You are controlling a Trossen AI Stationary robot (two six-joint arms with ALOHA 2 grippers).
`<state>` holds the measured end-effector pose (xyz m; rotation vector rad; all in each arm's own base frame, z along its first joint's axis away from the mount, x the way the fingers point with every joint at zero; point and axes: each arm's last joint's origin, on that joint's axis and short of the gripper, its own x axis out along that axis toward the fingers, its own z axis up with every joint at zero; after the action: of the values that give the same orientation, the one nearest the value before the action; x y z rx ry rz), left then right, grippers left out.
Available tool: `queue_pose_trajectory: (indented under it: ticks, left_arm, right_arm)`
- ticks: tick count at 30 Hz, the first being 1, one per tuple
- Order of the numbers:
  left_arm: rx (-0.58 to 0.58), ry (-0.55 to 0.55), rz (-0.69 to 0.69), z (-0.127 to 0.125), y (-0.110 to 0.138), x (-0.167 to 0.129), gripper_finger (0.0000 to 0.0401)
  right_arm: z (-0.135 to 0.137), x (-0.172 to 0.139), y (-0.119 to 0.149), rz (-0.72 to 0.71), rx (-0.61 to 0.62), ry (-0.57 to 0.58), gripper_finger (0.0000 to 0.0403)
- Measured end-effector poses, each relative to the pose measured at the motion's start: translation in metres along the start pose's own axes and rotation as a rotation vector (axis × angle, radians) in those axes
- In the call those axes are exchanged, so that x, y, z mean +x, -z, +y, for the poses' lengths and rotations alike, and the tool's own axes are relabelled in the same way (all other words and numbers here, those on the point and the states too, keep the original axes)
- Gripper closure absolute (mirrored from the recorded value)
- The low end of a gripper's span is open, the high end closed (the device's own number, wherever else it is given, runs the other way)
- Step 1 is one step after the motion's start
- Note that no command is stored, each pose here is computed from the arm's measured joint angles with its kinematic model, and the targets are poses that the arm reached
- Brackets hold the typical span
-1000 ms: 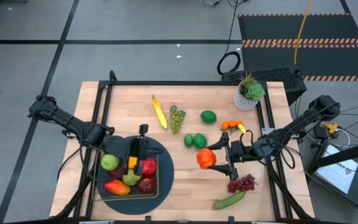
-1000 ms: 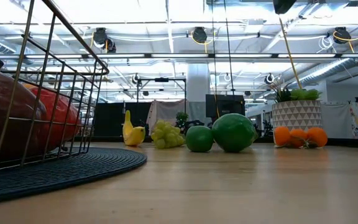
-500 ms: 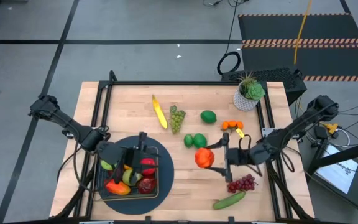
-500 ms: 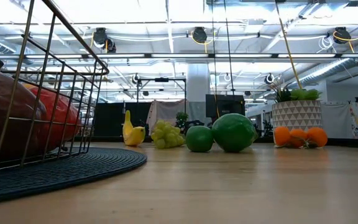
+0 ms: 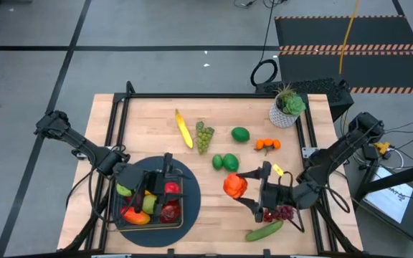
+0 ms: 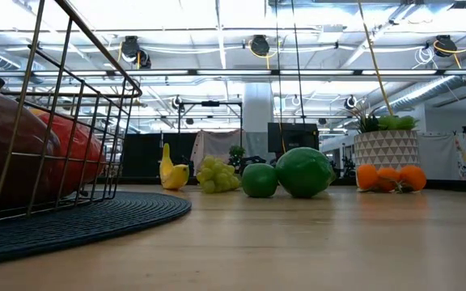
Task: Build produce basket
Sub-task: Put the tangerine into the gold wire basket
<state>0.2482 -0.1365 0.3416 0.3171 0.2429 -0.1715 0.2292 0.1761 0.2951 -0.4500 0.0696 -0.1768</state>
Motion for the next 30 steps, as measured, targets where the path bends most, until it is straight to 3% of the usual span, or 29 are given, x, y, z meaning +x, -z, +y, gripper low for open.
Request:
queue_pose_trajectory:
  ticks: [16, 22, 30]
  left_arm:
    - [0.016, 0.001, -0.008, -0.001, -0.001, 0.000, 0.0153]
    - [0.025, 0.000, -0.013, 0.000, -0.001, 0.000, 0.0153]
    - [0.074, 0.004, -0.043, -0.003, -0.004, 0.000, 0.0153]
  right_arm:
    - [-0.016, -0.010, -0.016, -0.060, 0.487, 0.020, 0.0073]
    - [-0.017, -0.011, -0.018, -0.077, 0.614, -0.039, 0.0073]
    - [-0.018, 0.000, -0.005, 0.009, 0.682, -0.138, 0.0073]
